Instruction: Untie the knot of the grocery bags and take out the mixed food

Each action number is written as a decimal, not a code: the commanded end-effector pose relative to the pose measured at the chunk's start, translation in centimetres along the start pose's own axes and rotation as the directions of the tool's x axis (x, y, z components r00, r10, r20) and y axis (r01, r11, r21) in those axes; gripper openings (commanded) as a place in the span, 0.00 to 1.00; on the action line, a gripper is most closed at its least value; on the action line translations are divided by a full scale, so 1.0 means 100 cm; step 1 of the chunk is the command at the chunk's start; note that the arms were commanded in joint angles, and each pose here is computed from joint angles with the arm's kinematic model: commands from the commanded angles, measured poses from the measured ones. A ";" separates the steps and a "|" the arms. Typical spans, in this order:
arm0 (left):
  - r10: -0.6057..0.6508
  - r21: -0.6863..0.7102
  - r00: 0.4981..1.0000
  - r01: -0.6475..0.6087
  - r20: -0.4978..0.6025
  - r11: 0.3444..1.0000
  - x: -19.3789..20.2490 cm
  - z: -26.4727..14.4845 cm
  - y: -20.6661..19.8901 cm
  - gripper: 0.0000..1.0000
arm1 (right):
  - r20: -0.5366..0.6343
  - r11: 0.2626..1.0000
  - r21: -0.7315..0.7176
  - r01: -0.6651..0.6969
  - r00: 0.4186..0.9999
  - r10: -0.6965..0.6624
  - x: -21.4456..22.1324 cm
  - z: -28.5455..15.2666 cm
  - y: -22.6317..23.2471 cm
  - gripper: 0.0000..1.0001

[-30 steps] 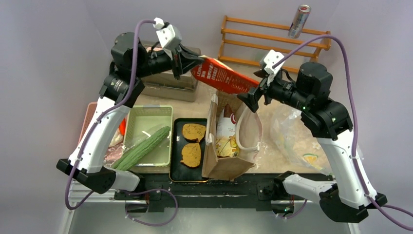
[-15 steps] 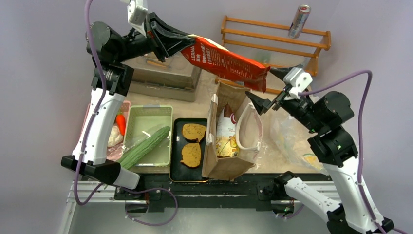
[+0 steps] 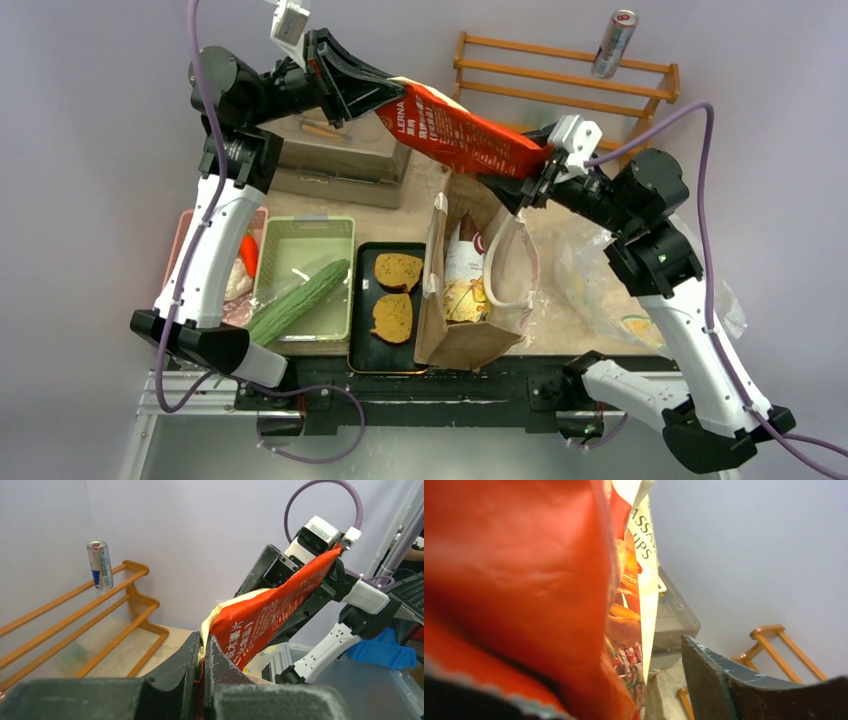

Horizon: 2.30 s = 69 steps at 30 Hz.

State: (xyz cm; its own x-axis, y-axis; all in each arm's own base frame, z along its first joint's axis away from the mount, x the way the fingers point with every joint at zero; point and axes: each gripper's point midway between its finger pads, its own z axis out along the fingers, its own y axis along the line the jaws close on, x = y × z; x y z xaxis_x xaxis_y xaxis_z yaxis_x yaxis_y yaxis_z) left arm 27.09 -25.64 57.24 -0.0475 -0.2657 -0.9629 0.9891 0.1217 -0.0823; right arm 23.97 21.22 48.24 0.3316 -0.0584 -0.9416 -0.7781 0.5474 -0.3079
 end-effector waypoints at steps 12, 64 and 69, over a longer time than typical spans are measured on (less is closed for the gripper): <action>-0.024 -0.306 1.000 0.018 -0.015 0.952 0.018 -0.032 0.058 0.95 | -0.131 0.921 0.260 0.291 0.955 -0.265 -0.012 -0.011 -0.068 0.00; -0.076 -0.479 0.995 0.037 -0.062 0.877 0.053 -0.069 0.082 1.00 | -0.767 0.578 0.128 0.806 0.450 -0.458 0.242 0.019 -0.253 0.00; -0.074 -0.484 0.995 0.030 -0.071 0.875 0.054 -0.071 0.081 1.00 | -0.765 0.554 0.136 0.821 0.442 -0.468 0.255 0.039 -0.256 0.00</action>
State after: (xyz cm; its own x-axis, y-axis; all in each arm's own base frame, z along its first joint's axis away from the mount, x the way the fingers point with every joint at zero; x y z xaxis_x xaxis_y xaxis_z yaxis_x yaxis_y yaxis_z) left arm 34.25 -19.75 49.30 -0.1534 -0.2121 -0.9651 0.8006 0.5458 -0.2473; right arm 52.94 7.95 25.41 0.0295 -0.9300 -0.3663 -0.2991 0.3415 -0.8910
